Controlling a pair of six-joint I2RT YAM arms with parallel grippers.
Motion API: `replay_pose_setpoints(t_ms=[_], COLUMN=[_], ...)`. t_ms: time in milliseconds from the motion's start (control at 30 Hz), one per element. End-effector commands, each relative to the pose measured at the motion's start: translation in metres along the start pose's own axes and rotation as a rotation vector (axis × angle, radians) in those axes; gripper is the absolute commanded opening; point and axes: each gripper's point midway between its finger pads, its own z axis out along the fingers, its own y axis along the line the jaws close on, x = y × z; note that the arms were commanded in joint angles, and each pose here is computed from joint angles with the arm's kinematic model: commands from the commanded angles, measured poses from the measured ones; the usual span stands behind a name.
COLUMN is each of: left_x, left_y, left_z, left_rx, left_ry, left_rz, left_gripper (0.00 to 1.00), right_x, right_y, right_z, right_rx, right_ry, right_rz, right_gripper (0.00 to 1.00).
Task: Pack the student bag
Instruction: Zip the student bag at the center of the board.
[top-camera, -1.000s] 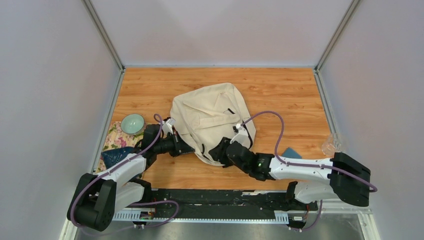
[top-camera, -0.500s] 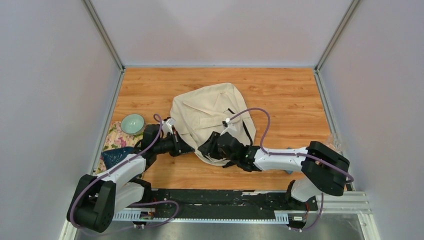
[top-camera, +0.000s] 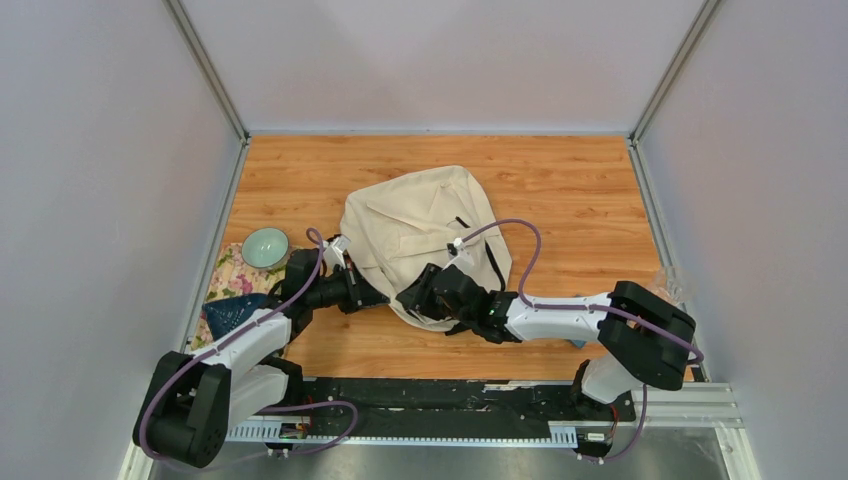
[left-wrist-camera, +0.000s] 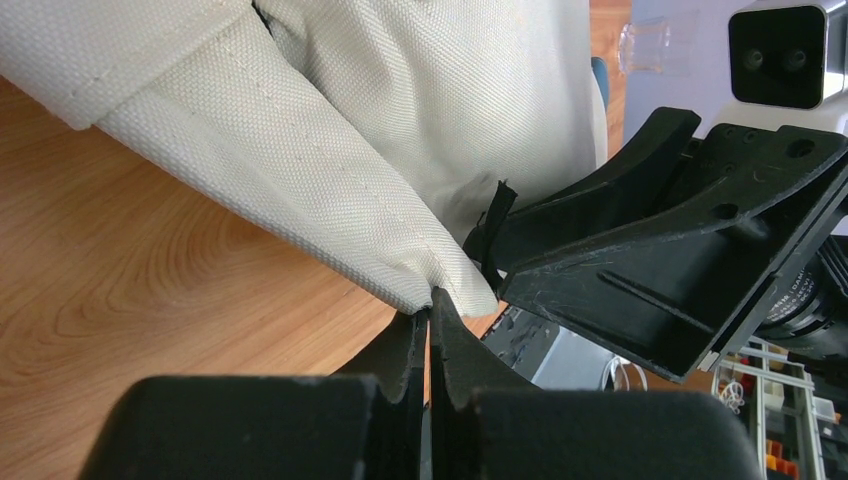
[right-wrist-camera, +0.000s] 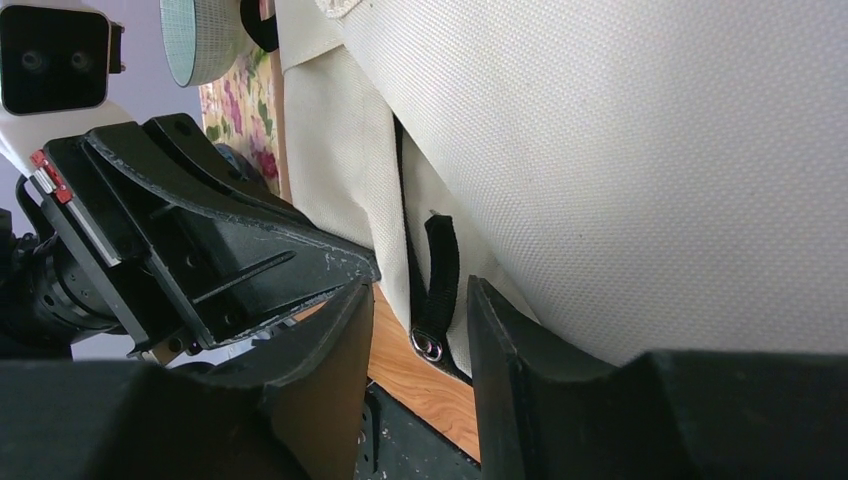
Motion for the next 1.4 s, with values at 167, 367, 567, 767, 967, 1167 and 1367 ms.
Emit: replay_pose_setpoints(t_ms=[167, 367, 567, 767, 967, 1167, 1367], left_x=[-0.012, -0.010, -0.009, -0.010, -0.011, -0.020, -0.006], left_y=[-0.022, -0.021, -0.018, -0.015, -0.020, -0.035, -0.036], left_z=[-0.004, -0.004, -0.003, -0.002, -0.002, -0.014, -0.024], left_rx=[0.094, 0.092, 0.086, 0.073, 0.078, 0.040, -0.001], left_ry=[-0.037, -0.039, -0.039, -0.036, -0.011, -0.033, -0.010], left_rz=[0.066, 0.063, 0.052, 0.048, 0.040, 0.022, -0.144], left_gripper=[0.00, 0.00, 0.00, 0.01, 0.61, 0.74, 0.75], right_x=[-0.004, -0.015, -0.023, -0.024, -0.016, -0.017, -0.020], right_y=[0.013, 0.005, 0.000, -0.004, -0.001, -0.002, 0.002], right_z=[0.019, 0.017, 0.005, -0.006, -0.017, -0.020, -0.024], right_rx=[-0.027, -0.029, -0.045, -0.020, -0.023, 0.000, -0.014], right_ry=[-0.018, -0.086, -0.127, -0.159, -0.152, -0.154, -0.170], right_rz=[0.084, 0.119, 0.122, 0.010, -0.047, -0.066, -0.068], right_gripper=[0.32, 0.10, 0.00, 0.00, 0.00, 0.00, 0.00])
